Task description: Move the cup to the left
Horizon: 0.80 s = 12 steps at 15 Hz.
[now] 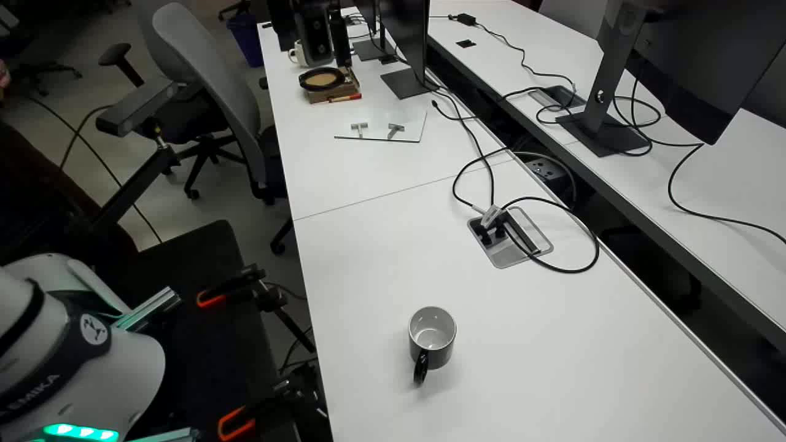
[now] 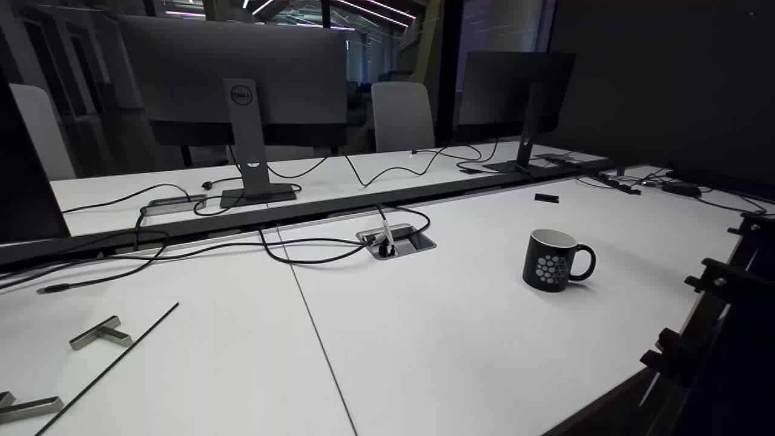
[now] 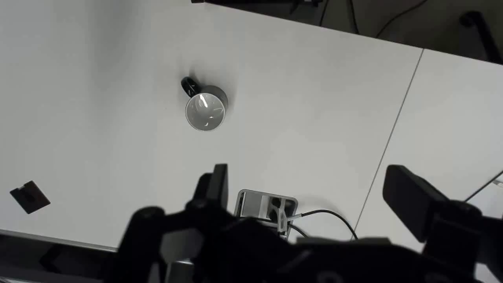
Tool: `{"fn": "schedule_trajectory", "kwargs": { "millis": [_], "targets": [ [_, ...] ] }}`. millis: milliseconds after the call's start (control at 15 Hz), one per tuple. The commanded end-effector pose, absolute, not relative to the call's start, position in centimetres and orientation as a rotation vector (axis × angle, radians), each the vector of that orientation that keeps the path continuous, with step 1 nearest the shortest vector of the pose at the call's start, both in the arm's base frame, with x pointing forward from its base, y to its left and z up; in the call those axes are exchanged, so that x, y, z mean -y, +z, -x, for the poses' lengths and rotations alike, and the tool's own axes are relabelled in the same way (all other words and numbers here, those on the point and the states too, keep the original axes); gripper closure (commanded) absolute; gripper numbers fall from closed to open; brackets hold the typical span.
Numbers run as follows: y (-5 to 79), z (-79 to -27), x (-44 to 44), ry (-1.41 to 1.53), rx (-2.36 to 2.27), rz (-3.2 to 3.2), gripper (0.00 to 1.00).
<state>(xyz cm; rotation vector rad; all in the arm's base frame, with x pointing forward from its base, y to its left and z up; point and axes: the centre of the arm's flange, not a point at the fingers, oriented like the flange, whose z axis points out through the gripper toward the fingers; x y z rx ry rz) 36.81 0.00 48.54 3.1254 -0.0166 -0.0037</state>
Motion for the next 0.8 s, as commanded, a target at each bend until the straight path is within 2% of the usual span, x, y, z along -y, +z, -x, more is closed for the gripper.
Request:
{"fn": "schedule_trajectory", "kwargs": {
  "millis": [0,733],
  "targets": [
    [48.54,-36.81,0.0,-0.004,0.017,-3.125,0.0],
    [48.45,-36.83,0.05,-0.01,-0.034,-3.114,0.0]
  ]
}}
